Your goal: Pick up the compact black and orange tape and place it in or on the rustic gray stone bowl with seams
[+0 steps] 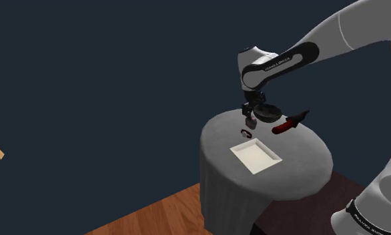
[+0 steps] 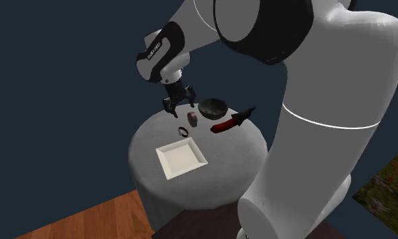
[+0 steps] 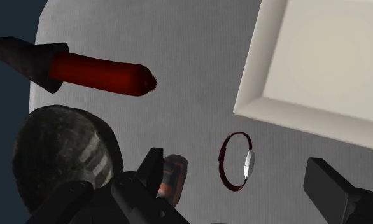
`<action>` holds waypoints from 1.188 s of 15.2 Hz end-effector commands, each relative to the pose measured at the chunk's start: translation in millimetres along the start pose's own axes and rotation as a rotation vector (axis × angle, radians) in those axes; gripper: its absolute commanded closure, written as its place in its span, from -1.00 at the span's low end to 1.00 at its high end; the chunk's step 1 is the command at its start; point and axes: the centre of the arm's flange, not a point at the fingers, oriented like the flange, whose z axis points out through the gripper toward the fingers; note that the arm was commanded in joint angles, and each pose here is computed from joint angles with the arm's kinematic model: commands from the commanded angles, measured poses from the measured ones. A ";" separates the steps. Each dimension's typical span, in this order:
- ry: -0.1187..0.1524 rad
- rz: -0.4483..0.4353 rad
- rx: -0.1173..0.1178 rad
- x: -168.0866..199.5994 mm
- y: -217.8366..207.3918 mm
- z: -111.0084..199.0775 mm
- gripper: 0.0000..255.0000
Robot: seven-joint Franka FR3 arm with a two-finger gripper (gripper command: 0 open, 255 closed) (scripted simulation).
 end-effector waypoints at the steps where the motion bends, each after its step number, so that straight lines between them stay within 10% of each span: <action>1: -0.007 0.020 -0.011 22.7 8.1 14.1 -1.00; 10: -0.036 0.107 -0.057 118.2 44.5 78.1 -1.00; 18: -0.037 0.108 -0.057 117.3 47.0 118.5 -1.00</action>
